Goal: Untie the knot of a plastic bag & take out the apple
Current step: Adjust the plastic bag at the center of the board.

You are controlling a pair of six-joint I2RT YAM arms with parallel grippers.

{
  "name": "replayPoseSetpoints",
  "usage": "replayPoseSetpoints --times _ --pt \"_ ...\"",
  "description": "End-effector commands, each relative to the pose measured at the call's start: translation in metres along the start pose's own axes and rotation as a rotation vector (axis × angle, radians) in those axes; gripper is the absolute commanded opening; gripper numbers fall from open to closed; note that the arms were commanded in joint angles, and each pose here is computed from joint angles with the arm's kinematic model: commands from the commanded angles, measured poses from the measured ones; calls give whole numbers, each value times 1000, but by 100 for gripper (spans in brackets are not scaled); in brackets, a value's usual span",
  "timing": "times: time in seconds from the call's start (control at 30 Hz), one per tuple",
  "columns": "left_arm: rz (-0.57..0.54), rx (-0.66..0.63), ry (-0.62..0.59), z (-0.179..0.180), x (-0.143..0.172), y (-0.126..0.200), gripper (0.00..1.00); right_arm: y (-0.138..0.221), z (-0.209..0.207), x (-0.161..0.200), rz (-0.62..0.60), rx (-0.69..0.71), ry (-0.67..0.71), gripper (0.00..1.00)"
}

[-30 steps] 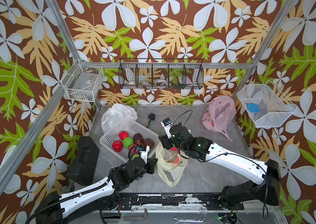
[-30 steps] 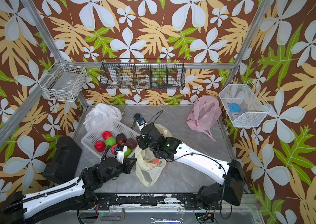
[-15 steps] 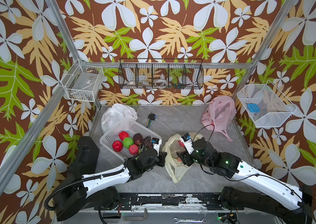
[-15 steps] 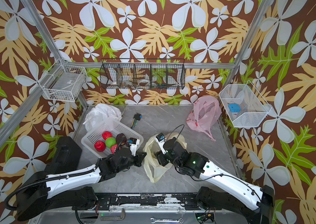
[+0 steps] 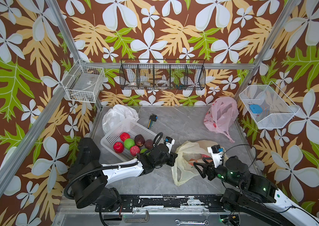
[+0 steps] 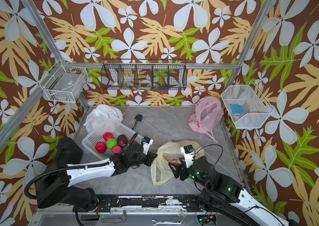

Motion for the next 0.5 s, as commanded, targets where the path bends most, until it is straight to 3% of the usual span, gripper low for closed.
replayPoseSetpoints --times 0.0,0.1,0.27,0.4,0.47 --pt "-40 -44 -43 1 -10 1 0 5 0 3 31 3 -42 76" --pt "-64 -64 -66 -1 -19 2 0 -4 8 -2 46 -34 -26 77" --pt "-95 -38 -89 -15 -37 2 0 -35 33 -29 -40 -157 -39 77" --pt "-54 41 -75 -30 -36 -8 0 -47 58 -70 -114 -240 87 77" --pt "-41 56 -55 -29 -31 -11 0 -49 63 -94 -140 -209 156 77"
Point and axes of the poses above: each gripper's point midway between its finger pads, its own y axis back along the fingers, its own z axis along the line the jaws close on, x = y × z, the point moved 4 cm from there along y, back along the fingers, and after that the axes turned 10 degrees about y, right-handed, at the moved point
